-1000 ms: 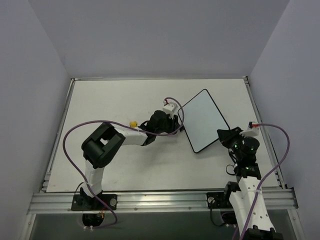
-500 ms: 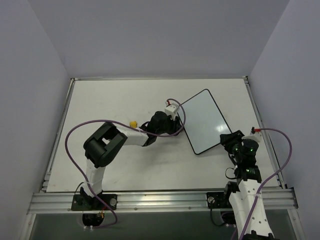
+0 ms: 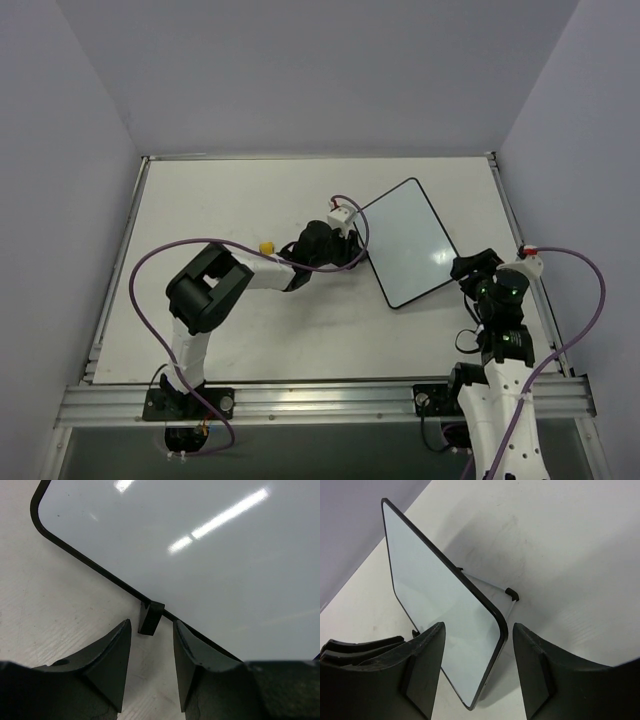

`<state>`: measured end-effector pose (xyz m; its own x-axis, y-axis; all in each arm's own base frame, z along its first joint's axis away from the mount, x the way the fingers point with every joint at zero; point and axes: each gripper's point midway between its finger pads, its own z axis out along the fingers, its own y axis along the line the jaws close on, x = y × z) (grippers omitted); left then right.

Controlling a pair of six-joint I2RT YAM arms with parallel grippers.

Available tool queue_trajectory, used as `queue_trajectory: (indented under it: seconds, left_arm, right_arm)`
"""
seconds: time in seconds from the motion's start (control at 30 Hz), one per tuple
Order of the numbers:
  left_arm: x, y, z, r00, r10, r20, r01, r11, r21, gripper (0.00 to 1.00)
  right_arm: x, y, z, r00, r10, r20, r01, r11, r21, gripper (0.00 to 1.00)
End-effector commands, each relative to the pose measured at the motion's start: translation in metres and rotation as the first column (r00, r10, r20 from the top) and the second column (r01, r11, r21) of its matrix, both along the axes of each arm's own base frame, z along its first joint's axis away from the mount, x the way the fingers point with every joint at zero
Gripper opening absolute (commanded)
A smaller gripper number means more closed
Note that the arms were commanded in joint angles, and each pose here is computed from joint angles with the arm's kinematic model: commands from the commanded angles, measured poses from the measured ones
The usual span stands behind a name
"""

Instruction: Erase the whiteboard

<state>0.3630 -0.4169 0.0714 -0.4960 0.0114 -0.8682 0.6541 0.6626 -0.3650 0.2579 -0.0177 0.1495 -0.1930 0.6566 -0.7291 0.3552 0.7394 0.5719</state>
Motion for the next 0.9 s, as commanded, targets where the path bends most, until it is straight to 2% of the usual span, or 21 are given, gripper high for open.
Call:
queue_trajectory:
  seconds: [0.0,0.13,0.23,0.3,0.37,0.4,0.43,0.5,0.53,0.6,0.7,0.87]
  left_arm:
    - [0.003,0.0,0.014,0.999,-0.012,0.039,0.014,0.999,-0.038,0.47]
    - [0.001,0.005,0.016,0.999,-0.005,0.034,0.006,0.999,-0.052,0.47]
    - [-0.001,0.008,0.02,0.999,-0.005,0.034,0.007,0.998,-0.058,0.47]
    - [-0.004,0.01,0.025,0.999,-0.007,0.032,0.009,0.998,-0.069,0.47]
    - [-0.006,0.01,0.031,1.0,-0.01,0.03,0.012,0.997,-0.083,0.47]
    - [-0.007,0.01,0.032,1.0,-0.013,0.027,0.015,0.996,-0.085,0.47]
    - [-0.008,0.01,0.035,1.0,-0.016,0.027,0.018,0.996,-0.089,0.47]
    - [-0.01,0.01,0.036,0.999,-0.022,0.023,0.024,0.995,-0.092,0.47]
    - [-0.01,0.011,0.038,0.999,-0.025,0.024,0.027,0.995,-0.097,0.47]
    - [-0.009,0.011,0.04,0.999,-0.038,0.02,0.04,0.994,-0.106,0.47]
    - [-0.005,0.014,0.041,0.999,-0.043,0.01,0.043,0.992,-0.117,0.47]
    - [0.002,0.023,0.041,0.999,-0.034,-0.003,0.033,0.989,-0.141,0.47]
  right_arm:
    - [0.006,-0.019,0.026,0.998,-0.059,0.013,0.06,0.995,-0.079,0.52]
    - [0.024,-0.028,0.053,0.997,-0.061,0.036,0.065,0.988,-0.137,0.55]
    - [0.055,-0.028,0.063,1.0,0.006,-0.003,-0.007,0.983,-0.182,0.57]
    - [0.077,-0.024,0.084,0.996,0.088,0.006,-0.084,0.968,-0.236,0.57]
    - [0.102,-0.023,0.064,0.983,0.159,-0.091,-0.177,0.954,-0.242,0.57]
    - [0.115,-0.014,0.078,0.964,0.251,-0.088,-0.265,0.93,-0.253,0.56]
    - [0.13,-0.015,0.057,0.943,0.3,-0.147,-0.326,0.921,-0.213,0.51]
    - [0.145,0.0,0.059,0.887,0.439,-0.147,-0.459,0.871,-0.172,0.41]
    - [0.154,0.0,0.042,0.869,0.461,-0.179,-0.486,0.864,-0.133,0.39]
    - [0.166,0.001,0.039,0.852,0.493,-0.176,-0.515,0.849,-0.117,0.35]
    - [0.173,0.0,0.021,0.822,0.525,-0.221,-0.554,0.827,-0.097,0.32]
    - [0.173,0.009,0.019,0.796,0.571,-0.2,-0.595,0.799,-0.086,0.34]
